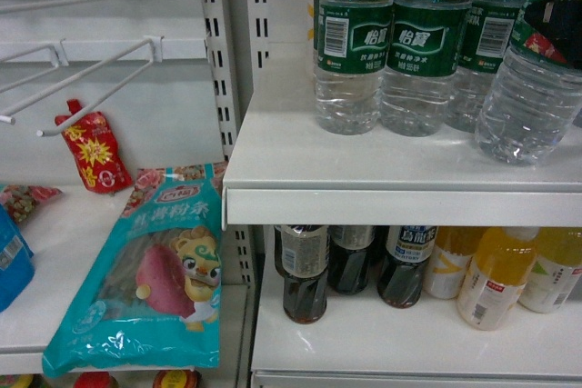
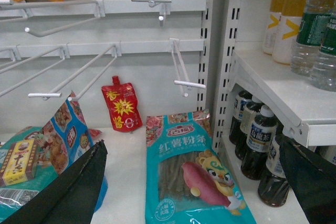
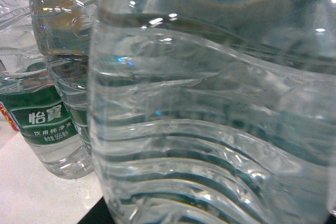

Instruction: Move water from second to third shelf

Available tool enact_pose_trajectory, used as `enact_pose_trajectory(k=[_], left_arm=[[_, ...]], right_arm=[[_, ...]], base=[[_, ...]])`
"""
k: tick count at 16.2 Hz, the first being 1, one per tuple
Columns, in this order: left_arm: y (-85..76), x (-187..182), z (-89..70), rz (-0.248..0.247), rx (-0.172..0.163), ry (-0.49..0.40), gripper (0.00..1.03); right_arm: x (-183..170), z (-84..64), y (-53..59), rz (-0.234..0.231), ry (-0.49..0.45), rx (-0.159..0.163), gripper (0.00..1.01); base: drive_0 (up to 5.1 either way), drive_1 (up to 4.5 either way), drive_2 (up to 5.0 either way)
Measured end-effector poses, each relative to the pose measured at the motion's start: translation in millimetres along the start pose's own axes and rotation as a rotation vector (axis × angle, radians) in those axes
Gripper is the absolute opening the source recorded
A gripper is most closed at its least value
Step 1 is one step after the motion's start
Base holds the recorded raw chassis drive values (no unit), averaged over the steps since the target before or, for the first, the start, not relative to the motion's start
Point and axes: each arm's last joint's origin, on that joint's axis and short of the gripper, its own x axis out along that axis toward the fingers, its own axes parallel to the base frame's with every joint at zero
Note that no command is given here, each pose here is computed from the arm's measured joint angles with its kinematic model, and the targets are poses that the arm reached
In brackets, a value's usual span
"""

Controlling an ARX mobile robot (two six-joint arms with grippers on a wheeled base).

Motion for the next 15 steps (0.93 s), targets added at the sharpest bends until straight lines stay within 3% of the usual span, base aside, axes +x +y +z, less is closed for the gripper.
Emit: enact_pose_trajectory(k=[5,11,15], left_arm=[[0.0,0,0.0,0.0,0.0,0.0,0.98],[0.0,0,0.0,0.0,0.0,0.0,0.98],[0.0,0,0.0,0.0,0.0,0.0,0.98]], right_arm=[[1,0.2,-0.1,0.004,-0.004,-0.002,0.97],[0,-0.8,0.2,0.024,0.013,0.001,0.98],[-15,-0.1,-3.8,0.013,0.031,0.007,0.98]], base=[[0.0,0.0,0.0],[0.0,0.0,0.0],[0.0,0.0,0.0]])
